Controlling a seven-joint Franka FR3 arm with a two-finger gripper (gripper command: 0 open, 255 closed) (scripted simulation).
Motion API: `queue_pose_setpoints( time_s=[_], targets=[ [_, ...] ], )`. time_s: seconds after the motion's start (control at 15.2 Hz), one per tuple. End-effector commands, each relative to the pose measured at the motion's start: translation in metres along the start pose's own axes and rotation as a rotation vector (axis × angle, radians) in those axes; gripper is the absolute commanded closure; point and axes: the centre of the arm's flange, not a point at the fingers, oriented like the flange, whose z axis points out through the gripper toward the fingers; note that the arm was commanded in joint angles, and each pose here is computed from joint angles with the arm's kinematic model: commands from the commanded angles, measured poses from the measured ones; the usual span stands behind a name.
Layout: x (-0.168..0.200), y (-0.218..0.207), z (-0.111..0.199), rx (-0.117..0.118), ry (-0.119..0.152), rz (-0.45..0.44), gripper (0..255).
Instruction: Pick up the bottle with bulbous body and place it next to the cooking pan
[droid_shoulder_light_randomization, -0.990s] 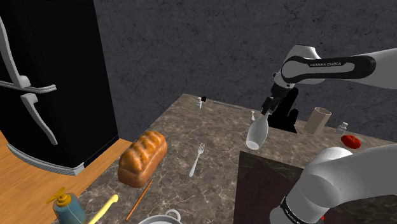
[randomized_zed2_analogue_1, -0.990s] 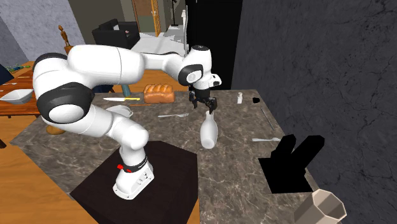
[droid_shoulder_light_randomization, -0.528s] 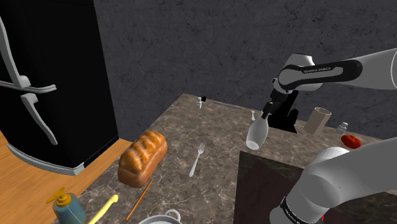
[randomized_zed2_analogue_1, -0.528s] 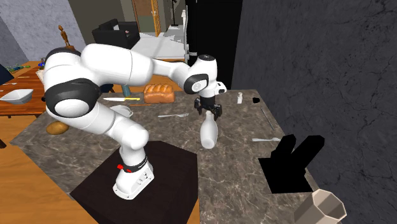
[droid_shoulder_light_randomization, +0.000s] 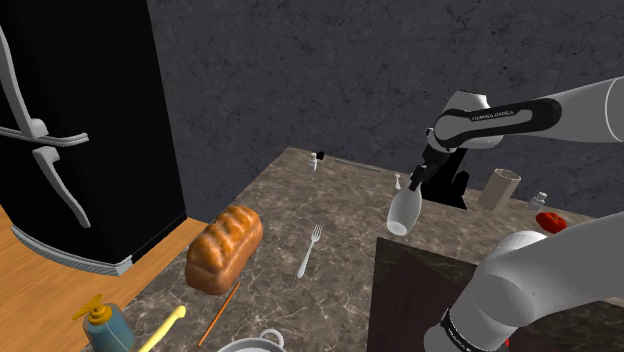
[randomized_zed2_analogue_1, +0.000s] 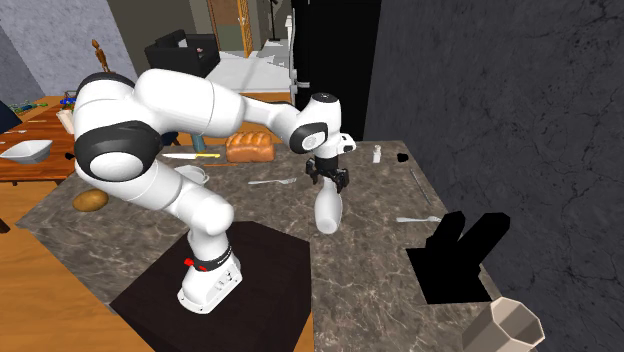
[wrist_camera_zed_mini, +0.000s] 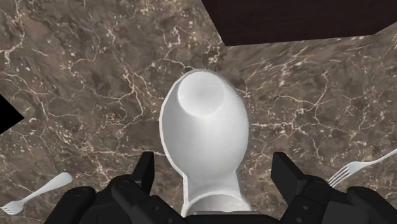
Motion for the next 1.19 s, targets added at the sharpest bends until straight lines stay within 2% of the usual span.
queue_pose_setpoints(
  time_s=[0.0, 0.07, 0.13, 0.73, 1.12],
  targets=[
    [0.0, 0.0, 0.0, 0.0, 0.0, 0.0, 0],
    [0.0, 0.0, 0.0, 0.0, 0.0, 0.0, 0],
    [0.0, 0.0, 0.0, 0.0, 0.0, 0.0, 255],
    [0.0, 0.0, 0.0, 0.0, 0.0, 0.0, 255],
    [0.004, 0.0, -0.031, 0.0, 0.0, 0.0, 255]
  ],
)
